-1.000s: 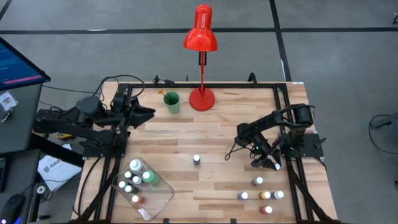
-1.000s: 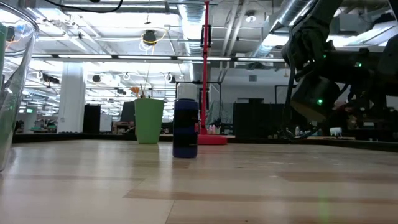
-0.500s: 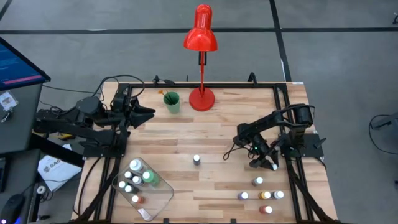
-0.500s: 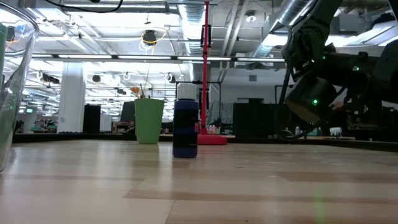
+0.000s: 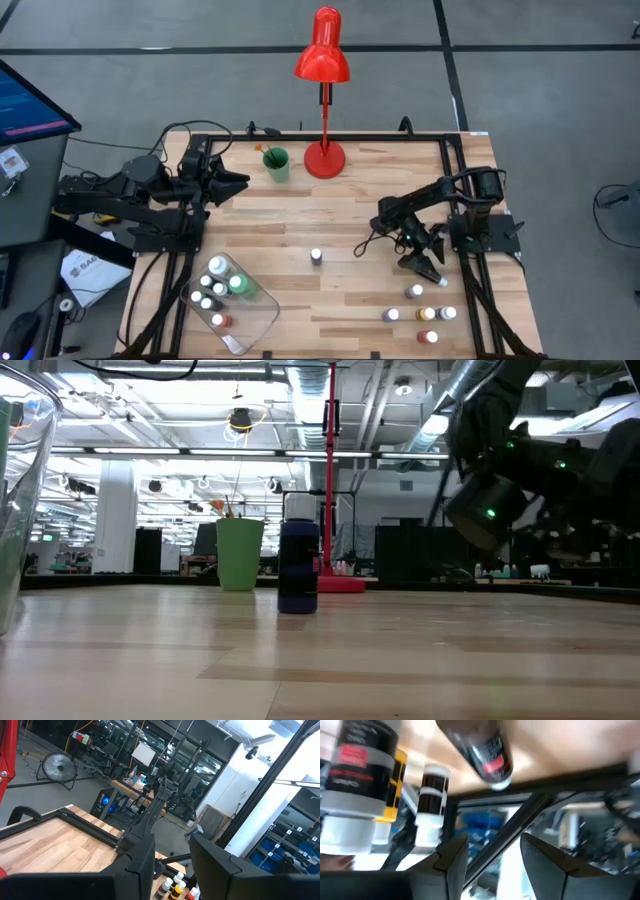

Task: Pick & Place Paint Supplies
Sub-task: Adjust the brown coloring bottle to the center of the table

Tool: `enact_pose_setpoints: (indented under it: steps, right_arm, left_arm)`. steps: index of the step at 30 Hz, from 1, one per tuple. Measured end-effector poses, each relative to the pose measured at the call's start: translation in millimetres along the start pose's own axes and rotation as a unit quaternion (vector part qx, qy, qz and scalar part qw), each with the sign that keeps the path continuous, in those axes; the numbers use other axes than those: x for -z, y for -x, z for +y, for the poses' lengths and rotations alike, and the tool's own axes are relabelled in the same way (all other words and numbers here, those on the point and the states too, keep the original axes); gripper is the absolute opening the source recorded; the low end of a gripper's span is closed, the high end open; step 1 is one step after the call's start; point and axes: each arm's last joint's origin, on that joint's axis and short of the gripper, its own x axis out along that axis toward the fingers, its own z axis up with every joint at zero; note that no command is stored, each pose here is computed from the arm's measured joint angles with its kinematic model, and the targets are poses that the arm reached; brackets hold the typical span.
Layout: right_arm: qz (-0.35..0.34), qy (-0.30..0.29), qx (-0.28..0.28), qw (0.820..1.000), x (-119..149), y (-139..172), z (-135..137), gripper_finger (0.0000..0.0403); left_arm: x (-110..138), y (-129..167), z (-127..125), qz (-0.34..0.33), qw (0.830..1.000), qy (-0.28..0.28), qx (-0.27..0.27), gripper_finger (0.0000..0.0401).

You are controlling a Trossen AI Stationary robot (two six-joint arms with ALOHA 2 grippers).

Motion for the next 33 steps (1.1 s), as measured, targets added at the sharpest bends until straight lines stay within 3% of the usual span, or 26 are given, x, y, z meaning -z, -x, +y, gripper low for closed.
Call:
enact_pose_setpoints:
  steps: [5, 8, 12, 17, 33]
  right_arm:
    - [-0.133, 0.039, 0.047, 0.989, 20, 11, 14, 0.0186]
    - [-0.236, 0.042, 0.002, 0.971, 44, 15, 19, 0.0194]
    - [-0.354, -0.005, -0.061, 0.933, 80, 11, 13, 0.0202]
    - [-0.438, -0.048, -0.099, 0.892, 111, -15, -8, 0.0209]
    - [-0.412, -0.023, -0.002, 0.911, 109, -82, -21, 0.025]
  left_arm:
    - [0, 0, 0, 0.0, 1.0, 0.0, 0.0, 0.0113]
    - [0, 0, 0, 0.0, 1.0, 0.0, 0.0, 0.0113]
    - [0, 0, 0, 0.0, 1.0, 0.0, 0.0, 0.0113]
    - [0, 0, 0, 0.0, 1.0, 0.0, 0.0, 0.0113]
    - [-1, 0, 0, -0.003, 1.0, 0.012, 0.001, 0.0113]
